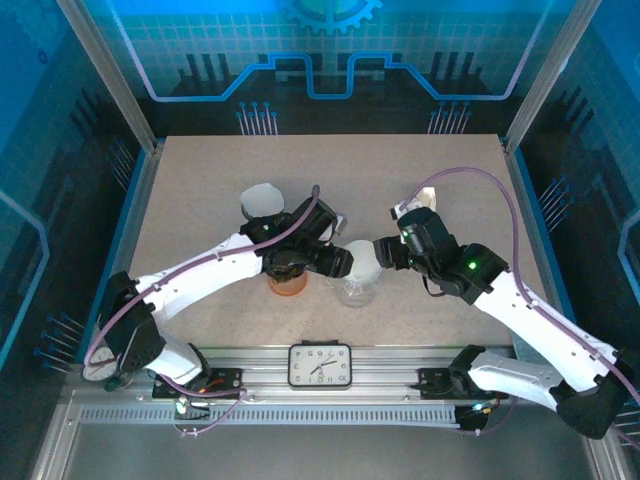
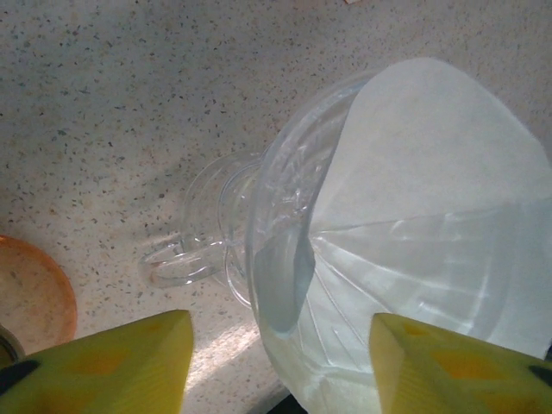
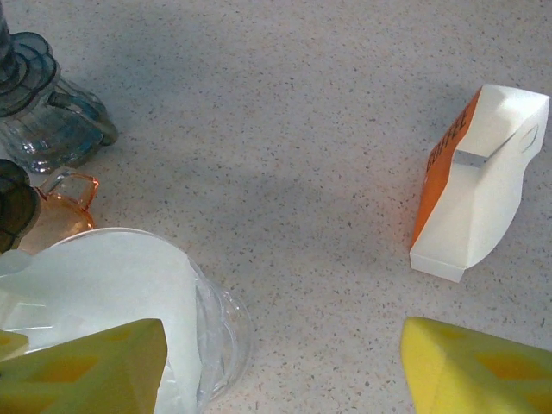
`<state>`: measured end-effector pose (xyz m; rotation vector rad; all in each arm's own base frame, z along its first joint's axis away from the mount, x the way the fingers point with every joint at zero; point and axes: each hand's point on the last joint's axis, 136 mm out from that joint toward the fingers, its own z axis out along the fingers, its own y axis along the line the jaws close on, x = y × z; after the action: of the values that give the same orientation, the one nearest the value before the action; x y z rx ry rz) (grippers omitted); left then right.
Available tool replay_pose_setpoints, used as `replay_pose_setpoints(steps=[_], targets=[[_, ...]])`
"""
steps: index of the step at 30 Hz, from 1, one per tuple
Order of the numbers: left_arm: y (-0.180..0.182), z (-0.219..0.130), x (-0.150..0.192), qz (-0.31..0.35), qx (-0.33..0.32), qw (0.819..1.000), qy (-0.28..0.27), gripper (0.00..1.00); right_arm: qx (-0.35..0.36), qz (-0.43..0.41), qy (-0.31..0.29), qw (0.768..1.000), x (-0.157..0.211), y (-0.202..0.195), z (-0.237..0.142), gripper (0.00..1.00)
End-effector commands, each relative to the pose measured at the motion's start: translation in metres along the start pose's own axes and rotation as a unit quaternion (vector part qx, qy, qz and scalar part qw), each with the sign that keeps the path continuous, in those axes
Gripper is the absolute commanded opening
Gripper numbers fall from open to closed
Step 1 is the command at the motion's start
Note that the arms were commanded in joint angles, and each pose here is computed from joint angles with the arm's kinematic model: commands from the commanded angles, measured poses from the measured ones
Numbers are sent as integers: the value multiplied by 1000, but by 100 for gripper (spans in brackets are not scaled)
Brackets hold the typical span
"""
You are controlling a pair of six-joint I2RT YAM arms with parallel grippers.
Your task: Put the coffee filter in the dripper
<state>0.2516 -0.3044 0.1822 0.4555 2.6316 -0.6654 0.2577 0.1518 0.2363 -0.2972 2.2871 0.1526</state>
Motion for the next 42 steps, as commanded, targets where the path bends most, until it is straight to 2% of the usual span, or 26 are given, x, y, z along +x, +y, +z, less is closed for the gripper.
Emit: replay_pose_setpoints(steps=[1, 3, 6, 9, 12, 15, 19, 24, 28, 31, 33, 35, 36, 42], targets=[[-13, -28, -18, -1, 18, 999, -46, 65, 9, 23, -35, 999, -9, -7, -8, 73], [-17, -35, -22, -3, 25, 998, -55, 72, 6, 26, -45, 999, -11, -7, -11, 73], [-18, -55, -33, -2, 23, 996, -84, 76, 1, 29, -61, 998, -14, -8, -14, 74], [-6, -90, -52, -21, 23, 989, -147, 79, -3, 31, -68, 997, -14, -7, -13, 74], [27, -126, -68, -72, 17, 973, -218, 80, -9, 31, -63, 997, -10, -4, -8, 74], [72, -152, -73, -131, -3, 954, -268, 80, -17, 31, -58, 998, -8, 0, -4, 74], [130, -170, -68, -216, -24, 929, -301, 75, -24, 34, -61, 997, -7, 2, -4, 74], [207, -184, -55, -354, -17, 868, -349, 58, -24, 37, -71, 997, -8, 1, -5, 74], [248, -169, -44, -425, -18, 832, -356, 41, -31, 41, -79, 996, -9, 1, -8, 74], [276, -146, -37, -467, -20, 813, -347, 27, -32, 43, -83, 995, -10, 1, -10, 74], [289, -128, -36, -482, -26, 810, -334, 19, -31, 43, -86, 995, -10, 0, -11, 74], [302, -107, -35, -496, -30, 809, -314, 4, -31, 44, -88, 995, -9, -1, -13, 74], [308, -96, -34, -504, -27, 807, -305, 0, -31, 44, -88, 995, -9, -2, -13, 74], [332, -49, -33, -543, -11, 790, -286, 0, -30, 43, -88, 995, -7, -4, -16, 75]])
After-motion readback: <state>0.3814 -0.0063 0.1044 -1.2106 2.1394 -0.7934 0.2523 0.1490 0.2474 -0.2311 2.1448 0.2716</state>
